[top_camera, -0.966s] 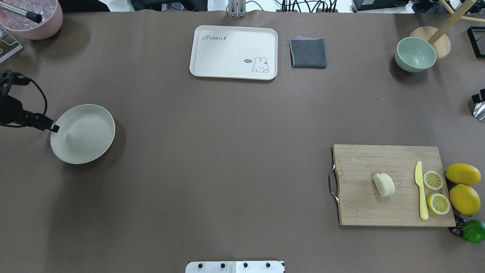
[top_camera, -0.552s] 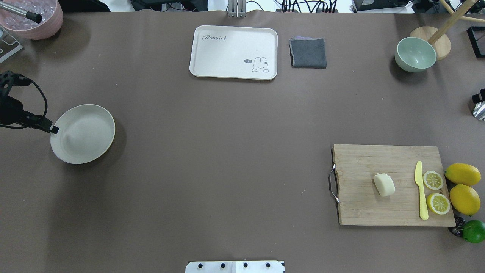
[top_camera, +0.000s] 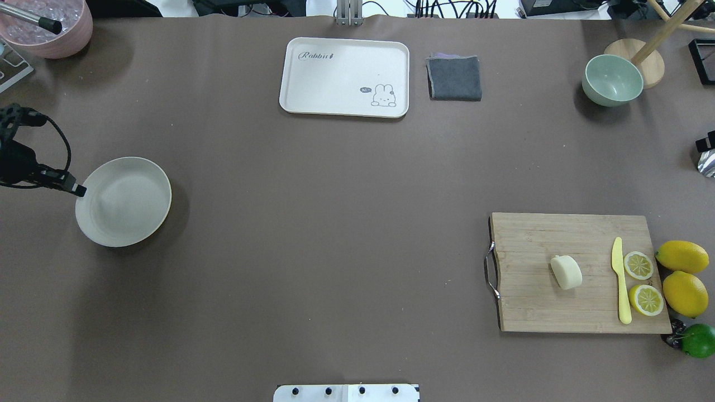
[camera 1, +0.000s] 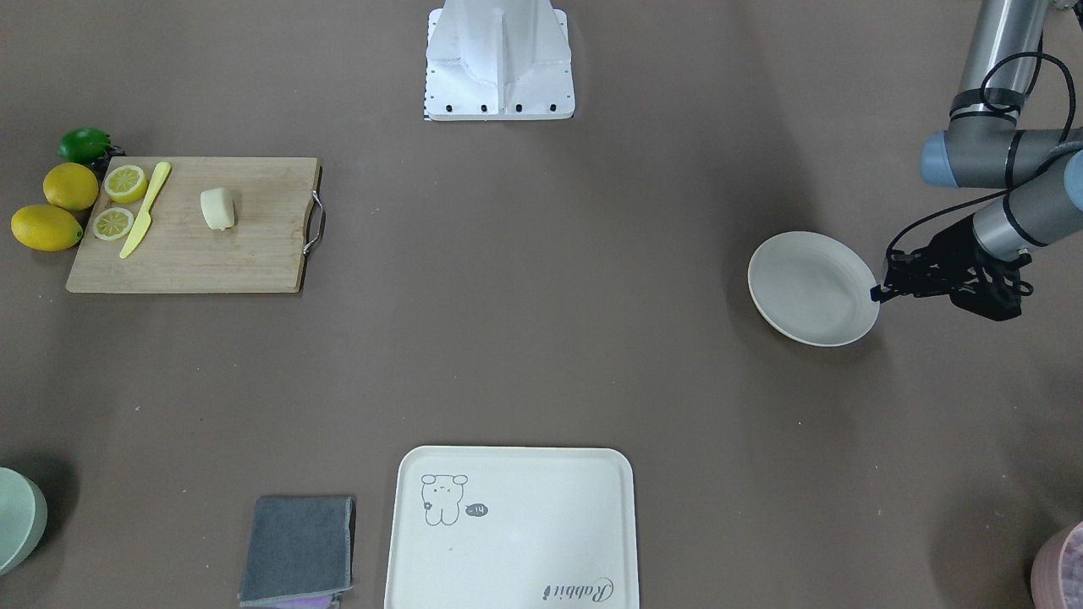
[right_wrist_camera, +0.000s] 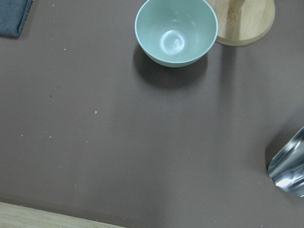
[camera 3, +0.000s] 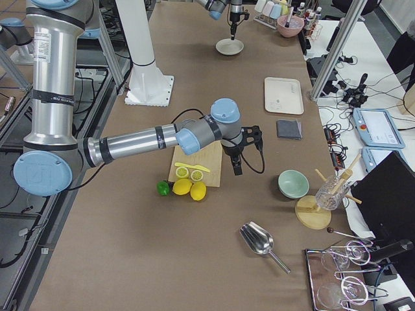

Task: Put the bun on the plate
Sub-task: 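Push the white plate with the left gripper toward the table center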

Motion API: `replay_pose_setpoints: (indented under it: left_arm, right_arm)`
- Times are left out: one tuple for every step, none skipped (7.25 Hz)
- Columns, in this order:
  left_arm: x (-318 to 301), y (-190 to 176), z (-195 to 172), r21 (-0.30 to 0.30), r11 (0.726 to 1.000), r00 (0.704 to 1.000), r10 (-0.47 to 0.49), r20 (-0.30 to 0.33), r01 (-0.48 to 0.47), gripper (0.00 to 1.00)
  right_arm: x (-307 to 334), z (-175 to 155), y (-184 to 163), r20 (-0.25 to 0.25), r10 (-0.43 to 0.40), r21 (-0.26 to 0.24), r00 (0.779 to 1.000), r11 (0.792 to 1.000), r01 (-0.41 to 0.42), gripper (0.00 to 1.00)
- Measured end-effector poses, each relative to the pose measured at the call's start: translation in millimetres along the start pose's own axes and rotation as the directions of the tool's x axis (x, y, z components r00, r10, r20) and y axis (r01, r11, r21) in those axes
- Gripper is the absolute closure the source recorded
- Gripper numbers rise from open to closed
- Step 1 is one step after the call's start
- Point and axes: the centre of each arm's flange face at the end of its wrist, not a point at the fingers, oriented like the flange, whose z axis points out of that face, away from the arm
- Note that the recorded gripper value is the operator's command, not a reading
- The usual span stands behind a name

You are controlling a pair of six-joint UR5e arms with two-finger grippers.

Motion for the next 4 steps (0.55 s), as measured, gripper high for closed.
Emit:
replay_pose_setpoints:
  left_arm:
    - [28, -10, -11, 0.022, 0.998, 0.998, -0.062, -0.03, 0.062, 1.0]
    - [66, -26, -25, 0.043, 0.989, 0.987, -0.14, -0.073, 0.143, 1.0]
    - [112, -44, -31, 0.053, 0.975, 0.971, -0.209, -0.119, 0.216, 1.0]
    - [165, -56, -19, 0.055, 0.963, 0.956, -0.252, -0.151, 0.262, 1.0]
  right_arm:
    - [0, 0, 0, 0.001, 0.0, 0.0, 1.0, 1.0, 0.0, 0.0]
    - [0, 0, 0, 0.001, 0.0, 0.0, 1.0, 1.0, 0.0, 0.0]
    - [-1, -1, 0, 0.002, 0.0, 0.001, 1.0, 1.0, 0.0, 0.0]
    - [-2, -2, 0, 0.004, 0.0, 0.002, 1.0, 1.0, 0.0, 0.0]
